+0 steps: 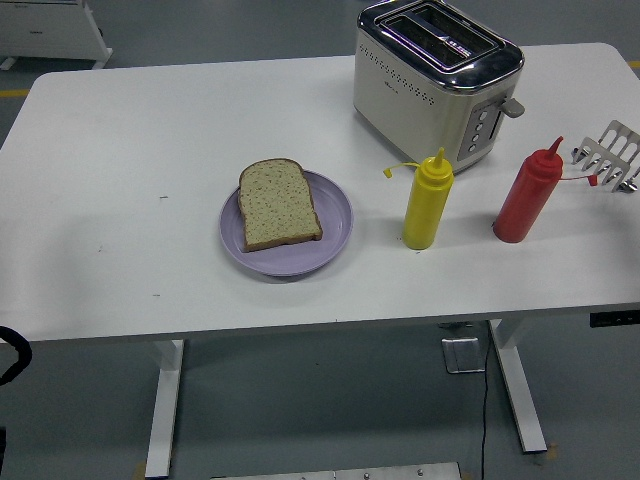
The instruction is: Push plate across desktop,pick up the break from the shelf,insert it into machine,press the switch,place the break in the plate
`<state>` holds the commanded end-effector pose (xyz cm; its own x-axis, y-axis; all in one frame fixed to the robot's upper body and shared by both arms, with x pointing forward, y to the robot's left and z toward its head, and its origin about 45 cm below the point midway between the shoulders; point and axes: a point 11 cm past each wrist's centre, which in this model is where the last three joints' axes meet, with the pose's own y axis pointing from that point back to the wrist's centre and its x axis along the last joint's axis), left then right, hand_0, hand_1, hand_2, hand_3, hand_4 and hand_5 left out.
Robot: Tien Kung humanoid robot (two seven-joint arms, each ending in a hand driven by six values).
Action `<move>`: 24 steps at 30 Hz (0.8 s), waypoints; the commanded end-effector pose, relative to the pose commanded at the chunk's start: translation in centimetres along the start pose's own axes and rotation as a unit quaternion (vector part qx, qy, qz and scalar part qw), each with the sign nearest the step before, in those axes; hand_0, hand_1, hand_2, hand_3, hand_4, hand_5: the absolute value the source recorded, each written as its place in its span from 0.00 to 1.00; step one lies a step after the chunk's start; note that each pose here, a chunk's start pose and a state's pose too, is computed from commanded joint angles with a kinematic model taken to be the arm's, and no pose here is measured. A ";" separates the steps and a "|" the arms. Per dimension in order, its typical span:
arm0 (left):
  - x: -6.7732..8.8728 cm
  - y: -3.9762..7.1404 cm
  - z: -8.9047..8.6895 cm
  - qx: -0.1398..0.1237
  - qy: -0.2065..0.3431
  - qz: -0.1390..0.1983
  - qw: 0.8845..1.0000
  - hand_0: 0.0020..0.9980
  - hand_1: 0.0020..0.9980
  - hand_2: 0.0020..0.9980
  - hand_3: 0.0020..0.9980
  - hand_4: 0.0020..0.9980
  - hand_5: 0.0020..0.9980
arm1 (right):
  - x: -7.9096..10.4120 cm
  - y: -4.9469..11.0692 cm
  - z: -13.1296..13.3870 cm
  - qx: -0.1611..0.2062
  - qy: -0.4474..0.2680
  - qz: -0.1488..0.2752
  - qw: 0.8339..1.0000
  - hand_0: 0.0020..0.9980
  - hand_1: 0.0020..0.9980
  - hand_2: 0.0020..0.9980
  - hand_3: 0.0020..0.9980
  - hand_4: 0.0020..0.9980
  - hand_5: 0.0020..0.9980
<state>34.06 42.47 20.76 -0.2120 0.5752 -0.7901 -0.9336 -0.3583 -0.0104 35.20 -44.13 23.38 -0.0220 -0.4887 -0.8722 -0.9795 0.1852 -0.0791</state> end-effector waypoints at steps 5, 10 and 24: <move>0.1 0.1 -0.2 0.003 -0.001 0.000 1.000 0.83 0.88 0.90 0.82 0.65 1.00 | -0.1 0.0 -0.1 0.000 0.001 -0.002 1.000 0.87 0.82 0.79 0.79 0.39 0.55; 0.0 0.1 -0.4 0.006 -0.001 0.000 1.000 0.83 0.88 0.90 0.82 0.65 1.00 | -0.3 -0.1 -0.3 0.002 0.001 -0.004 1.000 0.87 0.81 0.78 0.79 0.40 0.55; -0.4 0.0 -0.7 0.009 0.000 -0.005 1.000 0.83 0.87 0.90 0.82 0.65 1.00 | -0.5 -0.2 -0.6 0.007 -0.003 -0.006 1.000 0.87 0.81 0.78 0.78 0.40 0.55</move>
<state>34.38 41.74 20.68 -0.2019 0.5787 -0.7902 -0.9408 -0.3389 -0.0078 35.28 -44.41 24.09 -0.0084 -0.4864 -0.8737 -0.9769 0.1907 -0.0967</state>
